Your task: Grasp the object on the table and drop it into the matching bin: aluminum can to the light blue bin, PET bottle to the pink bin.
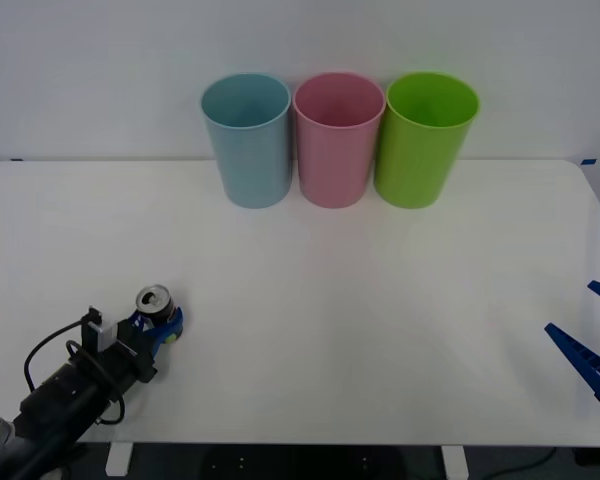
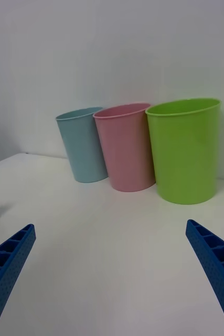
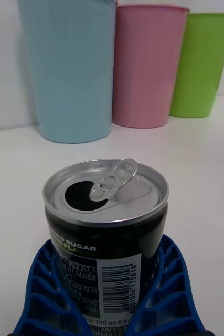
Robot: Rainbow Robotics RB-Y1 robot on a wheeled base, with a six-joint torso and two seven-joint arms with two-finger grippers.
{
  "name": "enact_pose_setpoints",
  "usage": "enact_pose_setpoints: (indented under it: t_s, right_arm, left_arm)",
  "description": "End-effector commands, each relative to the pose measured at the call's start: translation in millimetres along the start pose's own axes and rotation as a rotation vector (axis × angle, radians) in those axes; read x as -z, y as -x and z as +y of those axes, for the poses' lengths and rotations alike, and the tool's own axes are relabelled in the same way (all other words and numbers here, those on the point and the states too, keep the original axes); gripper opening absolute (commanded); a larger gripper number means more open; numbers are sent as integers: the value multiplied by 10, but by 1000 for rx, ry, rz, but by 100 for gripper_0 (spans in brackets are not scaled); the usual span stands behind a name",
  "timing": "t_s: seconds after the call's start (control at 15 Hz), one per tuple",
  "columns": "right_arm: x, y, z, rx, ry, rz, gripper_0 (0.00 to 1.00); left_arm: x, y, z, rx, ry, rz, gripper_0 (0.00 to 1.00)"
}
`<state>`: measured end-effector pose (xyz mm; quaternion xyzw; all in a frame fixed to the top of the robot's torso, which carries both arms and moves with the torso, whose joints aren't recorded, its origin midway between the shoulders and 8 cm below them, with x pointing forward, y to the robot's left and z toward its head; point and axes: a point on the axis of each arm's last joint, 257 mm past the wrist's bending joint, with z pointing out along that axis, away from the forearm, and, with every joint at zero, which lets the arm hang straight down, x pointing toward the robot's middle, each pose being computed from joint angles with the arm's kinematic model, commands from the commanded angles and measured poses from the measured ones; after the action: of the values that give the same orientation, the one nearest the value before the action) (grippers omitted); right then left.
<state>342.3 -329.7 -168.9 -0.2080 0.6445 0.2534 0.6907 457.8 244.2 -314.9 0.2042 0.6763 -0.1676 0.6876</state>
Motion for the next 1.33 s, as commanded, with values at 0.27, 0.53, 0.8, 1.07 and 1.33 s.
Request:
enact_pose_setpoints:
  t_s: [0.27,0.53,0.8,1.07,1.33]
  right_arm:
    - [0,0,0,0,0,0,100]
    - [0,0,0,0,0,0,100]
    - [0,0,0,0,0,0,100]
    - [0,0,0,0,0,0,100]
    - [0,0,0,0,0,0,100]
  left_arm:
    - [116,261,264,56,57,-79,0]
    - [181,578,494,84,105,-162,0]
    - [164,911,673,129,129,-208,0]
    - [-26,1305,793,175,148,-227,0]
    - [-337,1737,857,220,125,-271,0]
